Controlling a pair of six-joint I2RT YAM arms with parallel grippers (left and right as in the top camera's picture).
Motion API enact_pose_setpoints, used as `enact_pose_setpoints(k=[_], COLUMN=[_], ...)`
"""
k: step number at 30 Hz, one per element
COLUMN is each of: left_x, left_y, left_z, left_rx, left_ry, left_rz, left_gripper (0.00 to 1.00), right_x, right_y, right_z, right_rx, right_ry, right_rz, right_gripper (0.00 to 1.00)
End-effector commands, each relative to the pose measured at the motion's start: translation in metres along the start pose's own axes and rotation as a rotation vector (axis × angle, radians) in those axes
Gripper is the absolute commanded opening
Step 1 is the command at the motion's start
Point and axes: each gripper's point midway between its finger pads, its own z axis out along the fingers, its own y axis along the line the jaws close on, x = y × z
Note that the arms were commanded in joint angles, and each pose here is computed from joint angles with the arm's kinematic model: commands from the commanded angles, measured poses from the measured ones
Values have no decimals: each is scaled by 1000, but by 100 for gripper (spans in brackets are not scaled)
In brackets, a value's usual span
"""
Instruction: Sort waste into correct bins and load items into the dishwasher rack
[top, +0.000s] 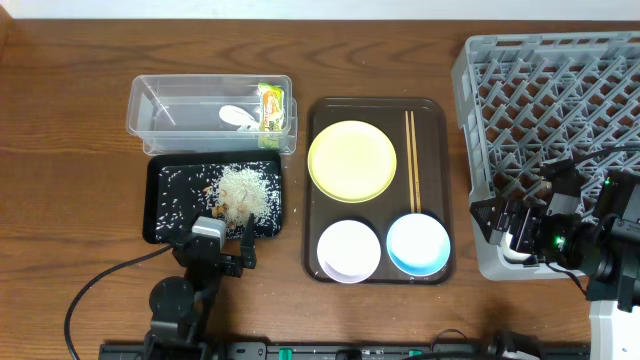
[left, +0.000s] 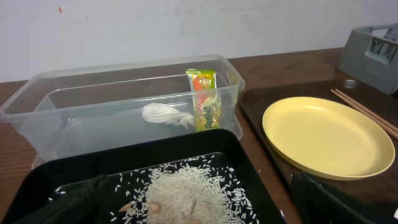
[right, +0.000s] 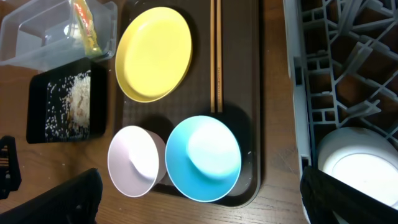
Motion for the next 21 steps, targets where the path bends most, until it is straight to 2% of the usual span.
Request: enact_pose_setpoints(k=[1,13,19,21], left_x=[11,12,12,12], left_y=[-1,-1,-1,-1], left_z=[2,2,2,2], left_rx=[7,7,7,7], left_ry=[22,23,23,23], left_rz=[7,7,7,7], left_gripper=[93,94,94,94], right_x=[-5,-6,-8,-21], right_y=[3,3,4,7], right_z=[-4,-4,-4,-5], right_rx=[-8,-9,-19,-40], right_ry=[-18,-25,-29,-76], right_rz=[-22,-7,148,195], right_gripper=[99,99,99,99])
